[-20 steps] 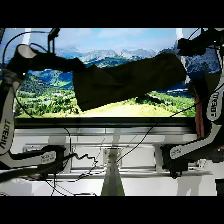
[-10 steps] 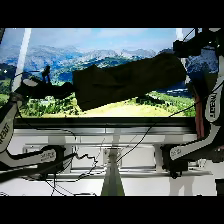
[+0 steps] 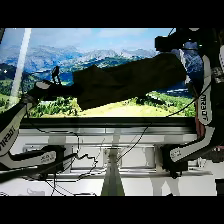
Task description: Fold the clothes and pants, and hang the long-sleeved shirts on hangers.
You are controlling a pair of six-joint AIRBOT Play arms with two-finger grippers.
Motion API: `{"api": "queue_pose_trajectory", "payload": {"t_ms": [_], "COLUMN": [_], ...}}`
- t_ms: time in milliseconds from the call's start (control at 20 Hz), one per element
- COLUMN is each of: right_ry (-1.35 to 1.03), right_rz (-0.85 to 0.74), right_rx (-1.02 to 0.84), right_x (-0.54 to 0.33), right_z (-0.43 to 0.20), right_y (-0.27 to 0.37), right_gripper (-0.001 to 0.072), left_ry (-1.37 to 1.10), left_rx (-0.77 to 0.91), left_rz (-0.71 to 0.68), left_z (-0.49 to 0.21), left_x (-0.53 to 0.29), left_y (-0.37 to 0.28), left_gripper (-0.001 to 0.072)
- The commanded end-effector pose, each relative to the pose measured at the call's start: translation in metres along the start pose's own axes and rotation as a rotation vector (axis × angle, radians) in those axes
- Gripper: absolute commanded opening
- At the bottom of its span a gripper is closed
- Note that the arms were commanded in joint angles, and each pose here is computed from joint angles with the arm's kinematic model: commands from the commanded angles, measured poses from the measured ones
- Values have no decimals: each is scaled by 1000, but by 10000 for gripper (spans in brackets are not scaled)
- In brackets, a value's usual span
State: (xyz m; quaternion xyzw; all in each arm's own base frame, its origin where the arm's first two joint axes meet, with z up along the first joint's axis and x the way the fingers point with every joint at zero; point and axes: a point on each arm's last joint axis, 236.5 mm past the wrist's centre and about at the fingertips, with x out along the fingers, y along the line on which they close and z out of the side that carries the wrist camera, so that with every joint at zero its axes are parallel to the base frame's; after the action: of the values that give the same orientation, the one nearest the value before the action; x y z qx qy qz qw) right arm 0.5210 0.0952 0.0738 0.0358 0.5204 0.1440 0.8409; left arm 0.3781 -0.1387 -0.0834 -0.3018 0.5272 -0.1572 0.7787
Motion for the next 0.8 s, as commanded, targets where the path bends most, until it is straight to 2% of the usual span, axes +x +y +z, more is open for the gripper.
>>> {"api": "queue_pose_trajectory", "payload": {"t_ms": [0,100,150,300,400,550,750], "right_ry": [-22,-4,5,8,-2,-2,21], "right_rz": [26,43,60,70,80,128,195], "right_rx": [-50,-53,-55,-76,-95,-128,-199], "right_x": [5,6,6,8,10,12,16], "right_z": [5,1,-2,-3,-2,-5,-19], "right_y": [32,39,45,57,69,101,154], "right_gripper": [31,31,31,31,31,31,31], "left_ry": [7,70,98,126,66,-87,-143], "left_rx": [64,173,205,336,417,479,507], "left_rz": [-56,-65,-27,191,267,260,253], "left_z": [16,26,32,58,76,95,90], "left_x": [-18,-51,-70,-145,-195,-243,-267], "left_y": [-25,-46,-51,-61,-83,-123,-139], "left_gripper": [17,15,15,16,16,16,16]}}
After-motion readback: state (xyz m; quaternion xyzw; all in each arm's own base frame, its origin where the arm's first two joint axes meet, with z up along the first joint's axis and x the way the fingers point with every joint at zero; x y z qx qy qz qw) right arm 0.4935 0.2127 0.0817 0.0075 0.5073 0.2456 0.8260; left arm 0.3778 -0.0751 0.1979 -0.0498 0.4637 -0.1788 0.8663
